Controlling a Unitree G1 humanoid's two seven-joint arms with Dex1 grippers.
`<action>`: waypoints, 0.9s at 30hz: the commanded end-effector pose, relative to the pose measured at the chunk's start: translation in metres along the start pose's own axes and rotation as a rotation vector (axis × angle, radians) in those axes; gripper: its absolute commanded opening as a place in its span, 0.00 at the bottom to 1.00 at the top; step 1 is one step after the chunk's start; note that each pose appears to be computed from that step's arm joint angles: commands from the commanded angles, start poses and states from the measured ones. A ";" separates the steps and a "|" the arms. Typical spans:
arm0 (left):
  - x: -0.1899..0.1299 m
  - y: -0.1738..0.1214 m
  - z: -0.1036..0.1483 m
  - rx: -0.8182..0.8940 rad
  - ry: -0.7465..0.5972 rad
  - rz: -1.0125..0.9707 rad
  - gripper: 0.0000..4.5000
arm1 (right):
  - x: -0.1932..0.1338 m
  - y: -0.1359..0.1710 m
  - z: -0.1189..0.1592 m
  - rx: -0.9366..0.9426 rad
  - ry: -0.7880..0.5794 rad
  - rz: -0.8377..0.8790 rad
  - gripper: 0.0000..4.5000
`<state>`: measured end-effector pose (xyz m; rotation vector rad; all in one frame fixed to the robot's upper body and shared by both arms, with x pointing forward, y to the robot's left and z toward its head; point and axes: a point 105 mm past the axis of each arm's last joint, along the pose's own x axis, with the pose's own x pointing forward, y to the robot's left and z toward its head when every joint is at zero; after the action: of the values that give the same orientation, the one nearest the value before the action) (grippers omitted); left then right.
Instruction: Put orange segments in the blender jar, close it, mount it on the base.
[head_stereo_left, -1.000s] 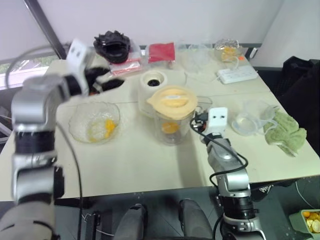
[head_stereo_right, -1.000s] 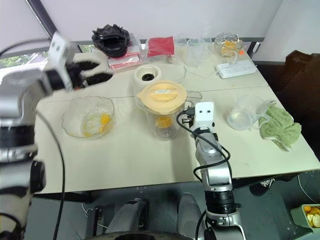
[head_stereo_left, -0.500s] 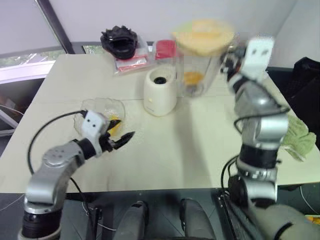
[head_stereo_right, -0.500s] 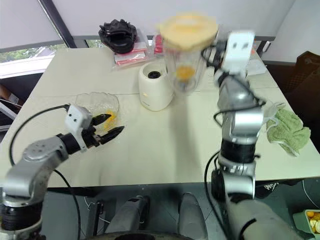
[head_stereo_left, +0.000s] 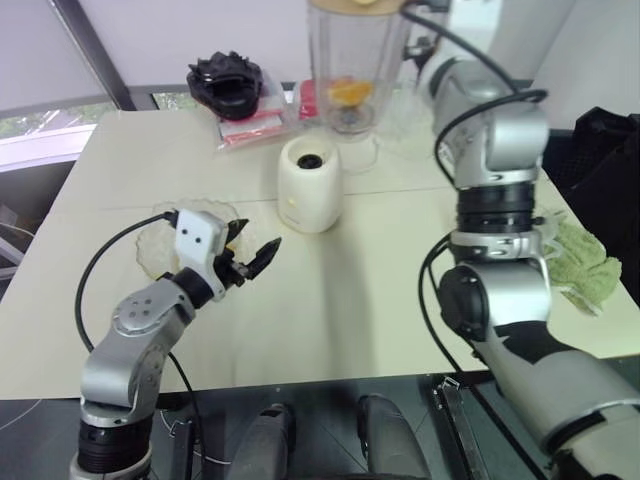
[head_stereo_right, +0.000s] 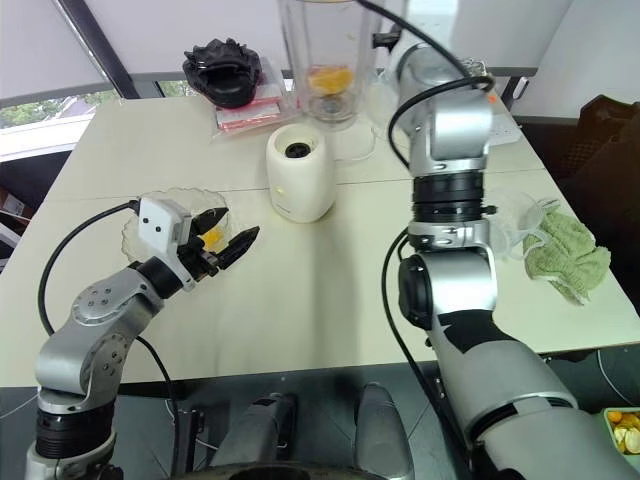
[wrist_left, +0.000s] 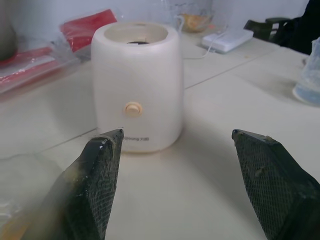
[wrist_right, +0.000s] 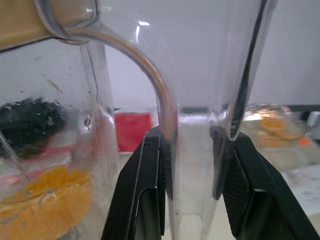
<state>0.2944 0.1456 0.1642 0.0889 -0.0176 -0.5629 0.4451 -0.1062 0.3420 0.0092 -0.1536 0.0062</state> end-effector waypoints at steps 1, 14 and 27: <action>-0.006 0.003 0.017 0.050 -0.060 0.022 0.80 | -0.011 0.023 0.050 0.033 -0.182 0.056 0.20; -0.015 0.003 0.020 0.074 -0.051 0.054 0.80 | 0.001 0.034 -0.003 -0.001 -0.123 0.050 0.20; -0.018 0.004 0.020 0.093 -0.034 0.070 0.80 | 0.005 0.035 -0.033 -0.030 -0.065 0.037 0.20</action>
<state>0.2855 0.1579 0.1735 0.1443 -0.0367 -0.4929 0.4622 -0.0756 0.2851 -0.0315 -0.1187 0.0346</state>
